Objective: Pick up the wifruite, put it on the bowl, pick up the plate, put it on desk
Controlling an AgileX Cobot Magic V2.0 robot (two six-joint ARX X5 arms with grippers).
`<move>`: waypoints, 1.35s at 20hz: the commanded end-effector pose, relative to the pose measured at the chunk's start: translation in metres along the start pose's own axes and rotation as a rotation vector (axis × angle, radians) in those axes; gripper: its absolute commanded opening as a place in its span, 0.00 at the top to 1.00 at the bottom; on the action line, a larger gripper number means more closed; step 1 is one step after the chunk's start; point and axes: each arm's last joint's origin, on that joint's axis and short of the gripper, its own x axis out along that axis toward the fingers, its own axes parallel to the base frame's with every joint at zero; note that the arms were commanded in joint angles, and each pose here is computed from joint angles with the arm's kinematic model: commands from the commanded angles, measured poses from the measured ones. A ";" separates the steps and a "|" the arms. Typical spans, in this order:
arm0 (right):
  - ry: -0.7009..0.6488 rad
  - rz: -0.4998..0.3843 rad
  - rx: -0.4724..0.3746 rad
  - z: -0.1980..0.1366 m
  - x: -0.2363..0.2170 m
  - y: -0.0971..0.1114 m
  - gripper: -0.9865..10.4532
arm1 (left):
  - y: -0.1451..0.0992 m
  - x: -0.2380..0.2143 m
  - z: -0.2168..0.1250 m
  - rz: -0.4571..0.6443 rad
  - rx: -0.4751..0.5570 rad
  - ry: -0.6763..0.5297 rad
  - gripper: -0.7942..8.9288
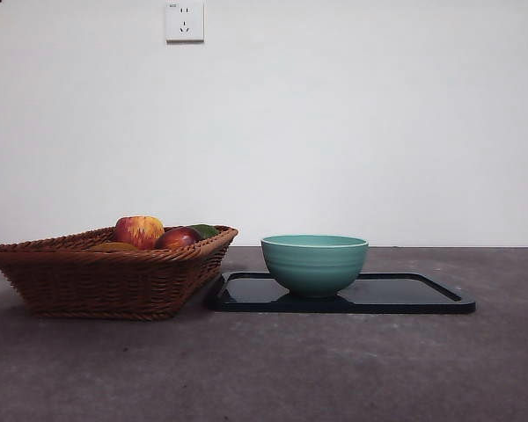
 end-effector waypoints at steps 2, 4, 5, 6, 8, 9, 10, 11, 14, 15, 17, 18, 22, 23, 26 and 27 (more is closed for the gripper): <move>-0.041 -0.047 0.096 0.007 0.001 0.000 0.67 | -0.001 -0.001 0.003 -0.009 0.018 -0.007 0.57; -0.055 -0.050 0.126 0.016 0.008 0.000 0.67 | -0.001 -0.001 0.003 -0.009 0.018 -0.007 0.57; -0.063 -0.061 0.128 0.024 0.012 0.000 0.67 | -0.001 -0.001 0.003 -0.009 0.018 -0.007 0.57; -0.065 -0.070 0.129 0.032 0.017 0.000 0.66 | -0.001 -0.001 0.003 -0.009 0.017 -0.007 0.57; -0.053 -0.092 0.129 0.054 0.031 0.000 0.64 | -0.001 -0.001 0.003 -0.009 0.018 -0.007 0.57; -0.042 -0.103 0.123 0.065 0.038 -0.001 0.64 | -0.001 -0.001 0.003 -0.009 0.018 -0.007 0.57; -0.032 -0.113 0.120 0.076 0.044 -0.002 0.63 | -0.001 -0.001 0.003 -0.009 0.018 -0.007 0.57; -0.016 -0.127 0.113 0.089 0.053 -0.004 0.63 | -0.001 -0.001 0.003 -0.009 0.018 -0.007 0.56; 0.031 -0.165 0.109 0.123 0.080 -0.013 0.63 | -0.001 -0.001 0.003 -0.009 0.018 -0.007 0.57; 0.047 -0.179 0.110 0.135 0.090 -0.019 0.63 | -0.001 -0.001 0.003 -0.009 0.018 -0.007 0.57; 0.074 -0.205 0.115 0.152 0.109 -0.031 0.63 | -0.001 -0.001 0.003 -0.009 0.018 -0.007 0.57; 0.085 -0.213 0.121 0.159 0.117 -0.036 0.63 | -0.001 -0.001 0.003 -0.009 0.018 -0.007 0.57; 0.142 -0.244 0.131 0.172 0.154 -0.059 0.63 | -0.001 -0.001 0.003 -0.009 0.018 -0.007 0.57; 0.143 -0.246 0.128 0.173 0.166 -0.066 0.63 | -0.001 -0.001 0.003 -0.009 0.018 -0.007 0.57; 0.167 -0.247 0.135 0.171 0.197 -0.080 0.63 | -0.001 -0.001 0.003 -0.009 0.018 -0.007 0.57; 0.181 -0.249 0.139 0.169 0.208 -0.085 0.63 | -0.001 -0.001 0.003 -0.009 0.018 -0.007 0.57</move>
